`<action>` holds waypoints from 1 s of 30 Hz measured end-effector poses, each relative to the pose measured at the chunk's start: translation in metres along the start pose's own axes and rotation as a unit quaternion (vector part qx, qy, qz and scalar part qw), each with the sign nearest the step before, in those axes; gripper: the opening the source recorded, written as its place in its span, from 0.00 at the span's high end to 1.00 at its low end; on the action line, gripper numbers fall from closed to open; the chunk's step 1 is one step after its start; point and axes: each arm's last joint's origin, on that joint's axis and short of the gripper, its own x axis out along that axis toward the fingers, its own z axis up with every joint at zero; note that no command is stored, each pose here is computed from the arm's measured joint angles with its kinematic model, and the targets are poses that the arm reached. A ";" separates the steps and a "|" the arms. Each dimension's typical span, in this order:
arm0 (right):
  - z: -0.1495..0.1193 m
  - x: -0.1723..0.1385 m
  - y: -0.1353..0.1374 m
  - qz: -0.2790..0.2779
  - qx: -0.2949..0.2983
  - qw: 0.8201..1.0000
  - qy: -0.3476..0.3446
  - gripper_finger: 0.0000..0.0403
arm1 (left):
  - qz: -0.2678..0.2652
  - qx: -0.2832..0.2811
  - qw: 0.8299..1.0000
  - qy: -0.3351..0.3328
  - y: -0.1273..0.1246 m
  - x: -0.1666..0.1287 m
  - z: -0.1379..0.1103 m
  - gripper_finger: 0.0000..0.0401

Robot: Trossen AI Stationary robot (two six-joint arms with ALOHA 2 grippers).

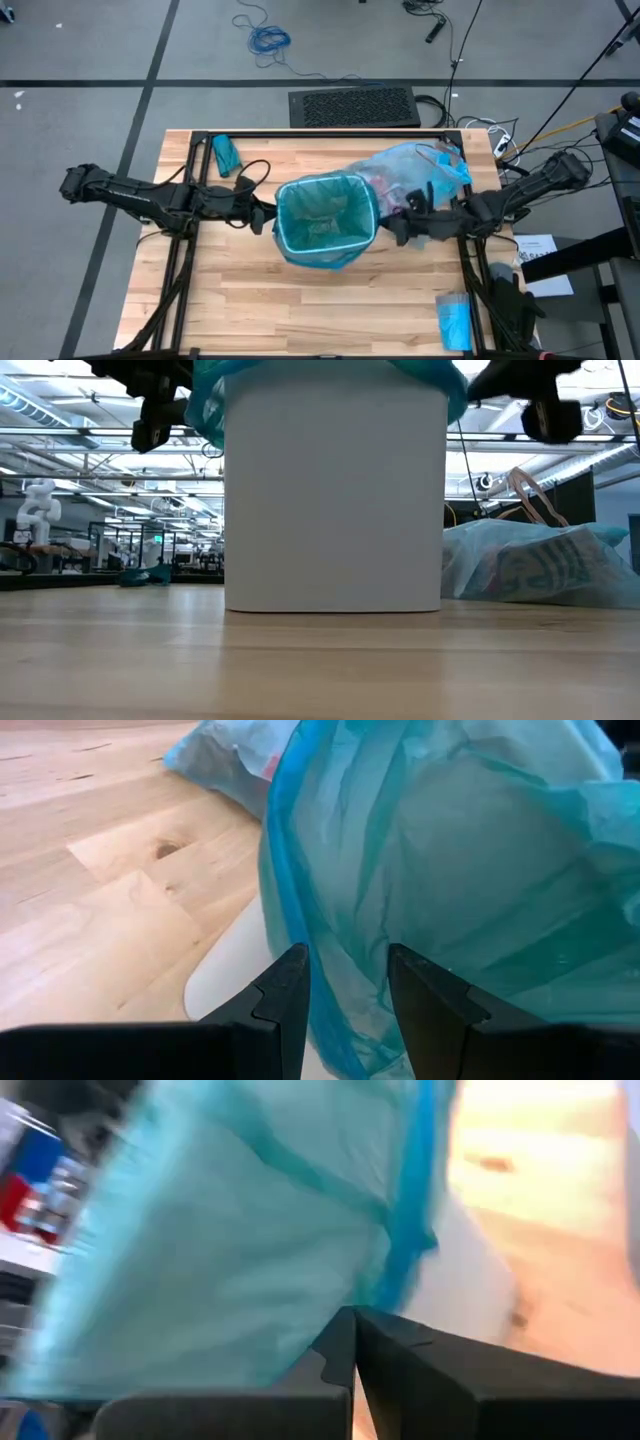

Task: Place trash/remove bag and relplace
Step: Insert the blue trash bag into the white trash bin

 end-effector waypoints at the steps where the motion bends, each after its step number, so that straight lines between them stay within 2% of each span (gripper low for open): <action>1: 0.005 -0.002 0.001 0.009 -0.003 1.000 -0.012 1.00 | 0.000 0.001 1.000 0.000 0.000 0.000 0.000 0.67; 5: 0.017 -0.009 0.002 0.029 -0.015 0.999 -0.037 1.00 | 0.001 0.003 1.000 0.001 0.000 0.000 0.000 0.67; 11: 0.037 -0.005 -0.007 0.009 -0.026 0.998 -0.065 1.00 | 0.001 0.003 1.000 0.001 0.000 0.000 0.000 0.67; 15: 0.055 0.006 -0.010 0.030 -0.032 0.997 -0.059 1.00 | 0.002 0.003 1.000 0.001 0.000 0.000 0.000 0.67; 19: 0.066 0.019 -0.019 0.022 -0.033 0.998 -0.038 1.00 | 0.001 0.001 1.000 0.001 0.000 0.000 0.000 0.67; 24: 0.074 0.039 -0.029 0.017 -0.031 0.999 -0.001 1.00 | 0.000 0.000 1.000 0.000 0.000 0.000 0.000 0.67; 28: 0.073 0.049 -0.037 -0.009 -0.018 1.000 0.020 1.00 | 0.000 0.000 1.000 0.000 0.000 0.000 0.000 0.67; 30: 0.074 0.048 -0.034 0.008 -0.016 1.000 0.013 1.00 | 0.000 0.000 1.000 0.000 0.000 0.000 0.000 0.67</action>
